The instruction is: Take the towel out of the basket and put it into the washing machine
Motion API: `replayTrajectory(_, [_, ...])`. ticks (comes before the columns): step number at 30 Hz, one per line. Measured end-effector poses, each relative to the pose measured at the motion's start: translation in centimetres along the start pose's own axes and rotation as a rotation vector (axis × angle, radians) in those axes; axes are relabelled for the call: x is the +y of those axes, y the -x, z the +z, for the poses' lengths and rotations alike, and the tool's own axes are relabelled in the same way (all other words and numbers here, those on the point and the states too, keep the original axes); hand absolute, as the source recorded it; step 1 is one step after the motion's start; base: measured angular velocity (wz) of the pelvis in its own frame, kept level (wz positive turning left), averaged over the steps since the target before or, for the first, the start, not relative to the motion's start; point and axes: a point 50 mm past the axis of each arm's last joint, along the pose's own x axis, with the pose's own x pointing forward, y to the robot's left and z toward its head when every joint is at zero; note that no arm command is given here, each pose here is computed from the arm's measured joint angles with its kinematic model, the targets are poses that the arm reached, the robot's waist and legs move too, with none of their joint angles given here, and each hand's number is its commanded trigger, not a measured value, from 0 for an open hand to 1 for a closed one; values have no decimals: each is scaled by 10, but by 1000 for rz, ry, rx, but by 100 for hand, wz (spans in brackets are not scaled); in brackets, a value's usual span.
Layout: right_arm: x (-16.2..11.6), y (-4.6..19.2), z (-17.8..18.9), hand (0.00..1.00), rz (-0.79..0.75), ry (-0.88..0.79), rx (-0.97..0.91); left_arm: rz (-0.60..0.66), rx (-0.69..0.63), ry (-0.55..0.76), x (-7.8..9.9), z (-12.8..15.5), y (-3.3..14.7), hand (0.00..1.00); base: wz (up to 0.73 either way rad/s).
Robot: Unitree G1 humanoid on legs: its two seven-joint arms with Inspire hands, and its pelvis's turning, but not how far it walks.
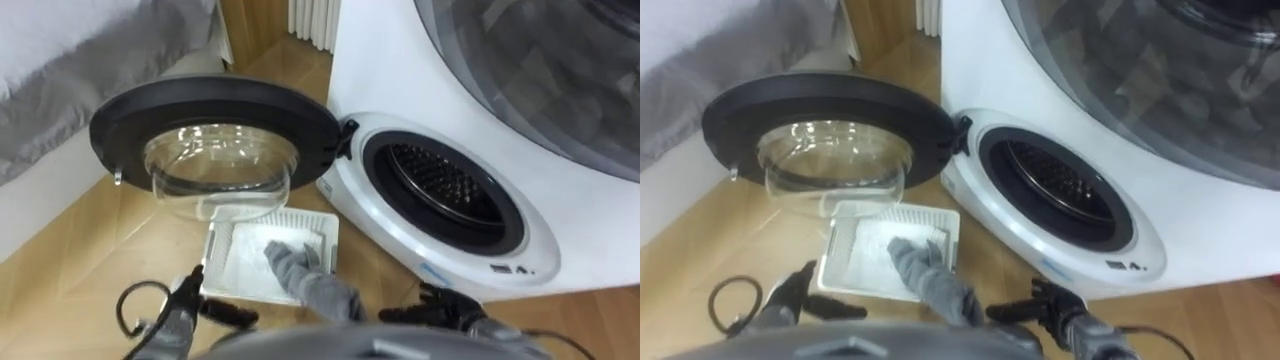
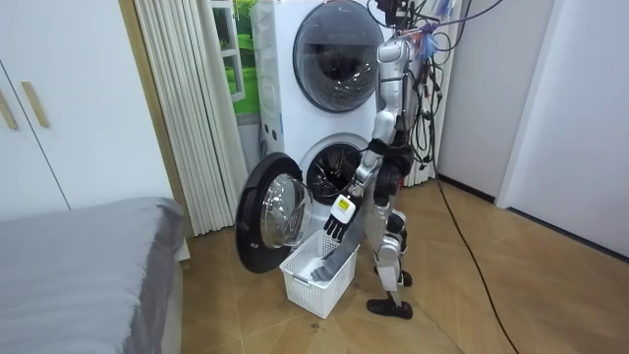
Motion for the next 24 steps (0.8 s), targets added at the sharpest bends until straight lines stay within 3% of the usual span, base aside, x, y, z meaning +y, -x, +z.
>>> replayTrajectory(9, [5, -5, 52, 0, 6, 192, -93, 12, -141, -218, 8, 61, -14, 0, 8])
replayTrajectory(13, [7, -5, 88, 0, -26, 237, -167, 56, -255, -321, 14, 106, -17, 0, 9])
replayTrajectory(24, [23, 4, 151, 0, -10, 250, -394, 255, -570, -440, 36, 212, -1, 0, -7])
